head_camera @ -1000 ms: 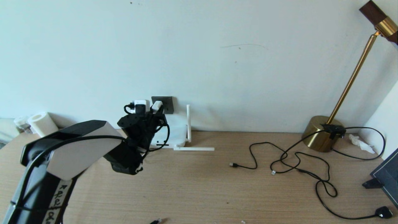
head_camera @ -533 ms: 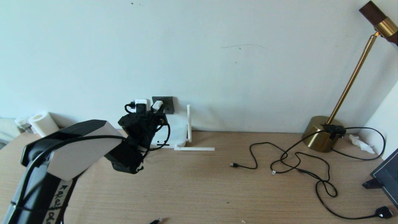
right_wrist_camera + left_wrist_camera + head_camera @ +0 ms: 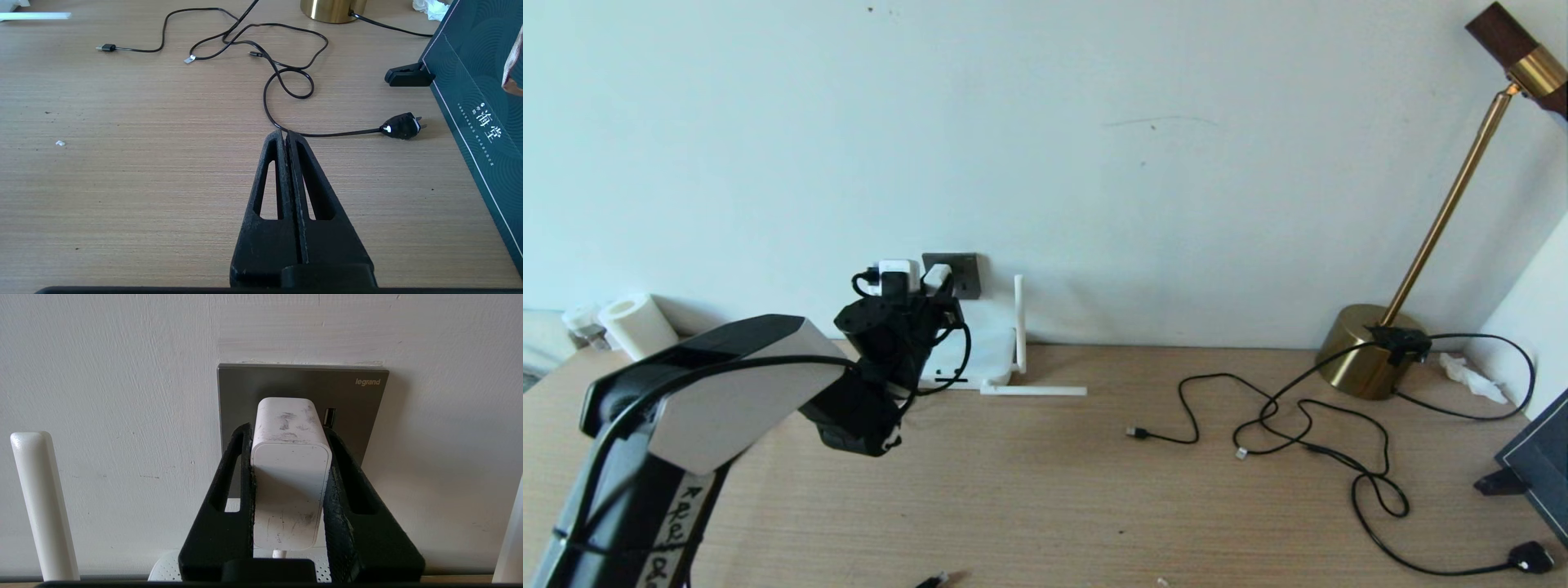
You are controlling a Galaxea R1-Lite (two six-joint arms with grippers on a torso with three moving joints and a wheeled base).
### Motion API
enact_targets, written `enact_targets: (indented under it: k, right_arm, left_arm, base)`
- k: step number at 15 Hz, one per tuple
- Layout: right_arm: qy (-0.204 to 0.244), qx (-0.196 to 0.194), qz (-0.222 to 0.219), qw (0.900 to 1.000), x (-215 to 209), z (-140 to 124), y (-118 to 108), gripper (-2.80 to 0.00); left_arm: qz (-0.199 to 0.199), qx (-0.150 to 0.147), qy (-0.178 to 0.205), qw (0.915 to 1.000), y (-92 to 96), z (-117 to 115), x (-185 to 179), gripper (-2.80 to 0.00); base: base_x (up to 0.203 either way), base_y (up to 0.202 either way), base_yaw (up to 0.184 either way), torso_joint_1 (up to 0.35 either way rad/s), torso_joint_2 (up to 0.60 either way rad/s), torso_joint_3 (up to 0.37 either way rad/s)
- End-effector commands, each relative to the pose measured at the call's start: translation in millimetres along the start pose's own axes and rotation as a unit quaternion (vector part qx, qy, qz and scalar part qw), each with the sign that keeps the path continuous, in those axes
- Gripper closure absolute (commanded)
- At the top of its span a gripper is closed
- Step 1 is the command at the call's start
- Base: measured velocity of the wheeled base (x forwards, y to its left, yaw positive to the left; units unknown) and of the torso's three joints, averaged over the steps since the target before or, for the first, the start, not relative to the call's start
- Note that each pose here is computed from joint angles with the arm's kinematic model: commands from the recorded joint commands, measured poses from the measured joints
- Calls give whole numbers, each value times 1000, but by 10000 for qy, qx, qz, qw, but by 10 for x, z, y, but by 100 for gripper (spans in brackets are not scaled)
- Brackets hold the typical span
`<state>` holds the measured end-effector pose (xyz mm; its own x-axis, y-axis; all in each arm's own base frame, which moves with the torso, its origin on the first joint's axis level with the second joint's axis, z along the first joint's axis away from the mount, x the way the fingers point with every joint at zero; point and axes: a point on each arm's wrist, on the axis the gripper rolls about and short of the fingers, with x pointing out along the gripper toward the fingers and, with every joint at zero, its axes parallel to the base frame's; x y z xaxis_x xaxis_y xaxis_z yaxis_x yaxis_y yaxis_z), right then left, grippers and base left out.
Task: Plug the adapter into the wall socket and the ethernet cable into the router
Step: Plug plug into socket
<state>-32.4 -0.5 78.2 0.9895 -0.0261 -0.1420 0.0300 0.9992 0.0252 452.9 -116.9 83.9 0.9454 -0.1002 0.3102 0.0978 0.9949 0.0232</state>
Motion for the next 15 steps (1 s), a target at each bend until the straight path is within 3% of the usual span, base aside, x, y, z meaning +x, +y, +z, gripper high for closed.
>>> enact_targets:
  k: [1, 15]
  right_arm:
    - [5, 1, 0, 10000, 0, -1, 0, 0]
    - [8, 1, 0, 10000, 0, -2, 0, 0]
  left_arm:
    - [-27, -6, -33, 10000, -40, 4, -5, 0]
    - [-28, -5, 1, 10000, -79, -42, 0, 0]
  base:
    - [0, 0, 0, 0, 0, 0]
    - [0, 0, 0, 0, 0, 0]
